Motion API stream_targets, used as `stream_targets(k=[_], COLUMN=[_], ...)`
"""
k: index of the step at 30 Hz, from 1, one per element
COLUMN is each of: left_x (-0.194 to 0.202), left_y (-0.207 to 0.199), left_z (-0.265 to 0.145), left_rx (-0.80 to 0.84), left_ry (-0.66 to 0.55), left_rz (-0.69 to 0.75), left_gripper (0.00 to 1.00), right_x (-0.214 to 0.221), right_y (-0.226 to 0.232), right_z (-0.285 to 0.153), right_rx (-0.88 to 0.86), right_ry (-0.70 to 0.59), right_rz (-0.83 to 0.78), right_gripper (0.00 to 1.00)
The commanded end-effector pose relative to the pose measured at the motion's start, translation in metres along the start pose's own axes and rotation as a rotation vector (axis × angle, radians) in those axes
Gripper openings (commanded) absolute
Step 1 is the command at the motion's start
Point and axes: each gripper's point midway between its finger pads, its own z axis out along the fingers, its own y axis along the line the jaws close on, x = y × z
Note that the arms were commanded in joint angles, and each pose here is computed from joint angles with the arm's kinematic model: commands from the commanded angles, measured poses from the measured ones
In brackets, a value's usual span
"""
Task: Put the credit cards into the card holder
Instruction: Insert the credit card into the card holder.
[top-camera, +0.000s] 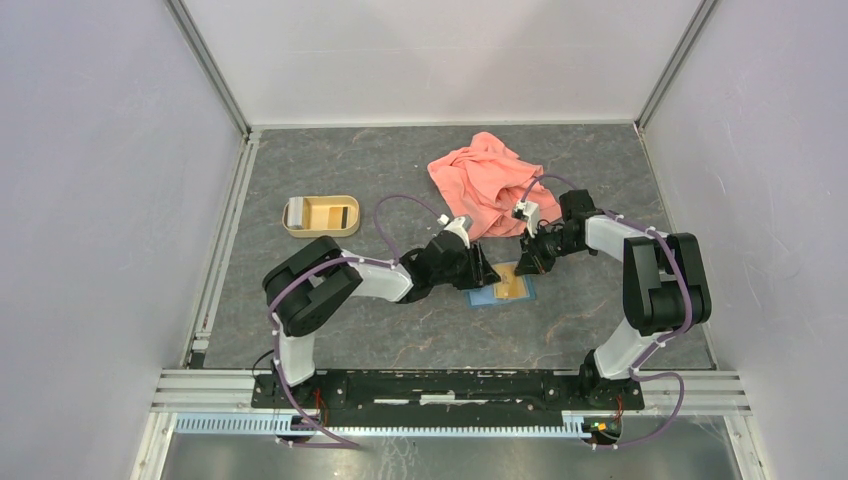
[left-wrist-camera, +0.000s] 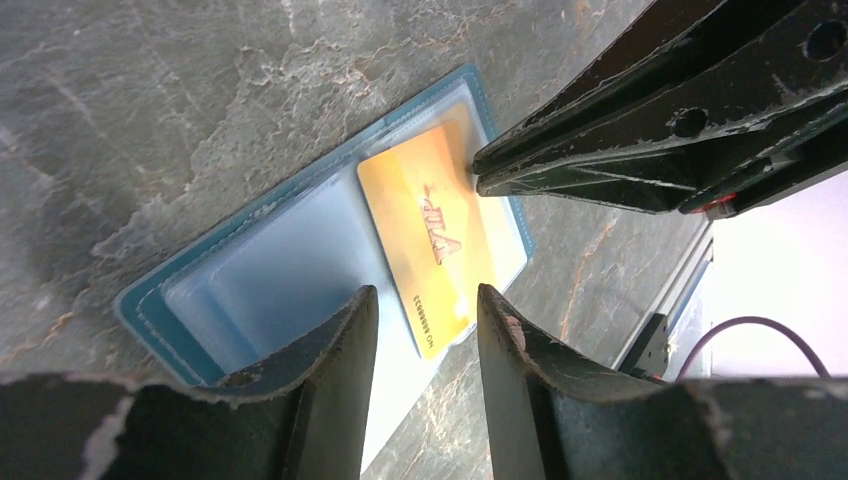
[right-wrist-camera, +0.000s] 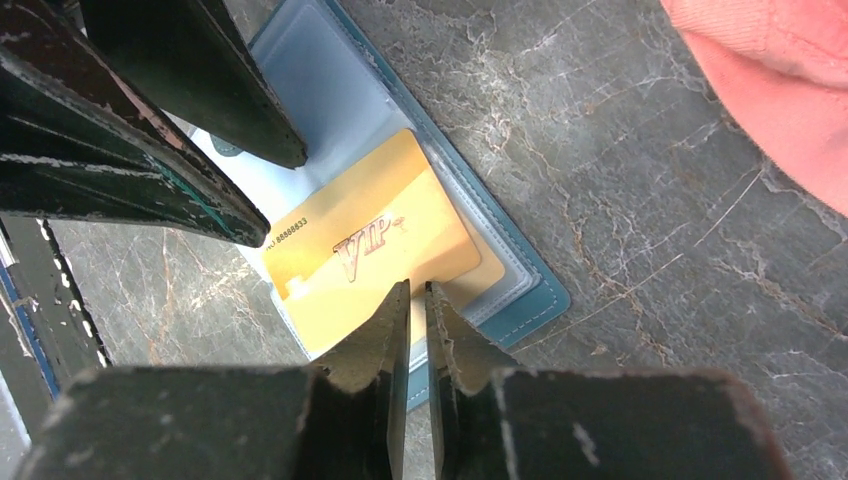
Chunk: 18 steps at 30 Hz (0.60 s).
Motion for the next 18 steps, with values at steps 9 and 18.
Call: stream_targets(k=[9, 18], left_x=[0.010, 0.020], left_y=[0.010, 0.005], left_z=[-0.012, 0.001], left_rx=[-0.077, -0.061], left_ry=[0.040, 0.072], left_rz=[0.044, 0.027], left_gripper=[0.41, 0.29], right_x=[-0.033, -0.032], right_y=[0.008, 0.003], right_z=[-0.019, -0.023], right_rx=[-0.004, 0.015], right_ry=[-0.096, -0.094], right_rz=[-0.136, -0.130], right_gripper=[0.22, 0.22])
